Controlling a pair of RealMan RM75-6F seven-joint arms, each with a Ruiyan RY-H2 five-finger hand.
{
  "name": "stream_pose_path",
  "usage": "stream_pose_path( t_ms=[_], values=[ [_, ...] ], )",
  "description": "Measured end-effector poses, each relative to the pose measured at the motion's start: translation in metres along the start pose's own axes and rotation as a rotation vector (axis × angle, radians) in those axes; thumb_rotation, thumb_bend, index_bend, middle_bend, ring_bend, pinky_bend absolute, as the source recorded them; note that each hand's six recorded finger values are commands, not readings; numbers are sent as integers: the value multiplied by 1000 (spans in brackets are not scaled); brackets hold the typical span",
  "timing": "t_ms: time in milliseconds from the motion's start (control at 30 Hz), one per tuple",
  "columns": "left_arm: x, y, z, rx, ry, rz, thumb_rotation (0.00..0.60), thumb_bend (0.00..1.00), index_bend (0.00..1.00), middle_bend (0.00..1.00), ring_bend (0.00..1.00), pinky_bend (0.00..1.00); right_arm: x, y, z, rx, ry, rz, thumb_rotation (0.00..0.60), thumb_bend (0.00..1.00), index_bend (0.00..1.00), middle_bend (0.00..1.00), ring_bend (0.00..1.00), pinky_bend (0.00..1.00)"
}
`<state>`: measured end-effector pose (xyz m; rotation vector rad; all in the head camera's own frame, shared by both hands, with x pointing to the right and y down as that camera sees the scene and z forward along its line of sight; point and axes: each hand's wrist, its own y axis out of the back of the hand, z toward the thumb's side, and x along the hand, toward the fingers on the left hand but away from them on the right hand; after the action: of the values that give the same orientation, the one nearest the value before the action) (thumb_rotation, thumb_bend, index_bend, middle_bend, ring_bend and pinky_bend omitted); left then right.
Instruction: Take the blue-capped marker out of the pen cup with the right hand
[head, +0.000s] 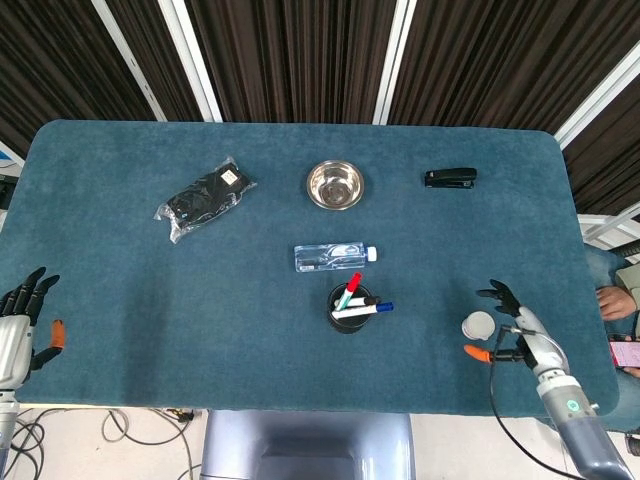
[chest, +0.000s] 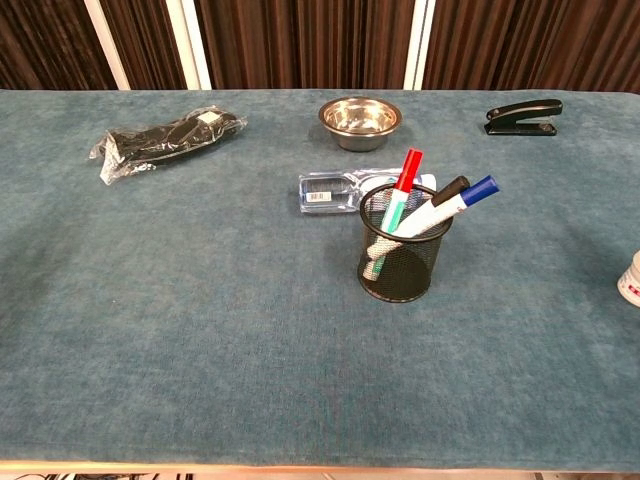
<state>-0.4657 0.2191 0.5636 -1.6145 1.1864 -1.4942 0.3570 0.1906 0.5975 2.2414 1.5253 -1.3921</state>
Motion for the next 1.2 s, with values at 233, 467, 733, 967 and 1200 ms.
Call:
stream_pose_path(
  t_ms=[233, 467, 733, 967, 1200],
  values=[
    [0, -1, -1, 2, 4, -7, 600, 559, 123, 37, 108, 142, -18, -17, 20, -12, 10, 31, 600, 281, 379, 0, 38, 159],
    [0, -1, -1, 2, 9, -10, 600, 559, 123, 37, 108, 142, -39, -40, 30, 4, -6, 51, 600, 351, 396, 0, 38, 160],
    [1, -2, -2, 2, 10, -13, 600, 559, 124, 37, 108, 142, -55, -65, 49, 48, 2, 63, 600, 349, 443, 0, 38, 159],
    [1, -3, -2, 3, 13, -20, 600, 559, 125, 36, 108, 142, -56, -73, 66, 73, 52, 39, 600, 350, 466, 0, 38, 159],
    [1, -3, -2, 3, 16, -25, 600, 559, 125, 36, 108, 142, -56, -81, 78, 80, 114, 32, 600, 354, 473, 0, 38, 159]
  ],
)
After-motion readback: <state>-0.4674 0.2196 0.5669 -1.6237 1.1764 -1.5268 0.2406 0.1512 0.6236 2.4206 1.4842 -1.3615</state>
